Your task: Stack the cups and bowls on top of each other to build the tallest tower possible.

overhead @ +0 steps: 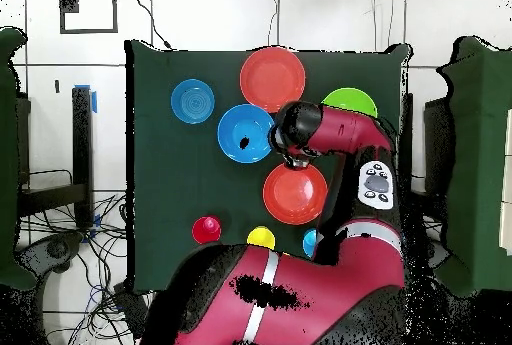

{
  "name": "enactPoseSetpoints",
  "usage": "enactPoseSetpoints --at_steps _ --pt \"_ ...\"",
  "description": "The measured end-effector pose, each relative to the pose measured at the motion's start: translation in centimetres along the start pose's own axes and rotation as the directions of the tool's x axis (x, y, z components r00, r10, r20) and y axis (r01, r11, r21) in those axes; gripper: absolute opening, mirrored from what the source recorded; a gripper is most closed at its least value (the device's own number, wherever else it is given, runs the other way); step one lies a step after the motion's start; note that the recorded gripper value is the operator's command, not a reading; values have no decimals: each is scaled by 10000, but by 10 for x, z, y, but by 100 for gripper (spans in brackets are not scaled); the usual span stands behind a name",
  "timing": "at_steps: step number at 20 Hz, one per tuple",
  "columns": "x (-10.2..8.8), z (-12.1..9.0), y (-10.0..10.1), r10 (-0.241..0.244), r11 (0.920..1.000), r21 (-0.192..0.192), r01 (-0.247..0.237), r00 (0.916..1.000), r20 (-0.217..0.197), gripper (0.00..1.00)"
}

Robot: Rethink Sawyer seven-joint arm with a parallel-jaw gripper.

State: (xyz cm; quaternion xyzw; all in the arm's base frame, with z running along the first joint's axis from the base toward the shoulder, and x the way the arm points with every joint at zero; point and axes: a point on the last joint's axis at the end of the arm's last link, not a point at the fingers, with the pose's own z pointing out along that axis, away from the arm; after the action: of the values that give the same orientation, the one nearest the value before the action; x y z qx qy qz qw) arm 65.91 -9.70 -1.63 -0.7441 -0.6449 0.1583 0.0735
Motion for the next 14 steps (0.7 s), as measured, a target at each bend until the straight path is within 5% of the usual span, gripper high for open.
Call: enactPoseSetpoints --at_steps 6,14 --pt "3 -13 -2 -29 9974 718 32 10000 -36 0" --pt "12 -32 4 -143 9945 1035 142 9999 7 0"
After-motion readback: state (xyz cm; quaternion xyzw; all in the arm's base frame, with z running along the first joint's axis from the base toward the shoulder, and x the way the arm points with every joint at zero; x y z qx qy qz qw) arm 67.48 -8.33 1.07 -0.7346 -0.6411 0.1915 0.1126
